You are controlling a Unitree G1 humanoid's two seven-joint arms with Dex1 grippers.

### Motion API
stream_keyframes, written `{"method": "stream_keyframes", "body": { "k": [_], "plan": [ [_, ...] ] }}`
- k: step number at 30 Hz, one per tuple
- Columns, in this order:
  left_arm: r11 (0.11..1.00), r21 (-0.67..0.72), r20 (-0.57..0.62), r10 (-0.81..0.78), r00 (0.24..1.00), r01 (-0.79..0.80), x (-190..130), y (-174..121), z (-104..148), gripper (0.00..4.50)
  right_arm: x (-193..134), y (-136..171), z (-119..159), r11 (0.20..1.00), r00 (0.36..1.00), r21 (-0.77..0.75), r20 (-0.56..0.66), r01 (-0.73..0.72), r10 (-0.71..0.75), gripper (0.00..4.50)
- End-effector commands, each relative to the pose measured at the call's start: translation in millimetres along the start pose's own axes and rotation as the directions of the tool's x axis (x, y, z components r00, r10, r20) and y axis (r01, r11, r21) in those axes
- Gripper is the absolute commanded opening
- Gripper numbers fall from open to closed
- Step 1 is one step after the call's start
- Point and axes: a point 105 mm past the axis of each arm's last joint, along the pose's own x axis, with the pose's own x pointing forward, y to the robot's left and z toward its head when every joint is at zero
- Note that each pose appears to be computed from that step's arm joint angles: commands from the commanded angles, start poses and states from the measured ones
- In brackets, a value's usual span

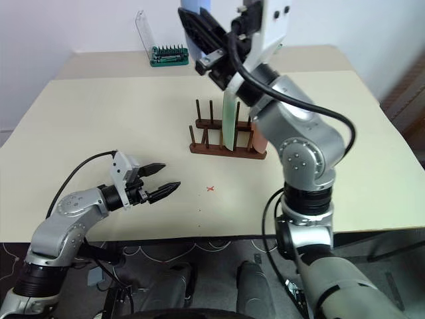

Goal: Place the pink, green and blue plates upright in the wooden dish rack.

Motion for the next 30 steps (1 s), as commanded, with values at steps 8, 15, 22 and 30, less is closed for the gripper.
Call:
{"method": "stream_keyframes", "body": {
  "k": [8,15,22,30],
  "plan": [
    [0.999,0.042,0.031,0.029,0.999,-0.030,-8,2,10,4.07,-13,-14,-51,0.973,0.974,0.179,-0.197,0.148,-0.112,0.02],
    [0.999,0.043,0.032,0.028,0.999,-0.029,-8,4,12,4.07,-15,-15,-65,0.963,0.960,0.207,-0.254,0.173,-0.117,0.02],
    [0.999,0.045,0.031,0.025,0.999,-0.026,-8,4,11,4.07,-13,-7,-64,0.969,0.964,0.208,-0.252,0.133,-0.078,0.02],
    [0.999,0.047,0.033,0.025,0.999,-0.027,-8,4,12,4.07,-17,-16,-78,0.950,0.943,0.242,-0.311,0.199,-0.119,0.02]
  ]
}}
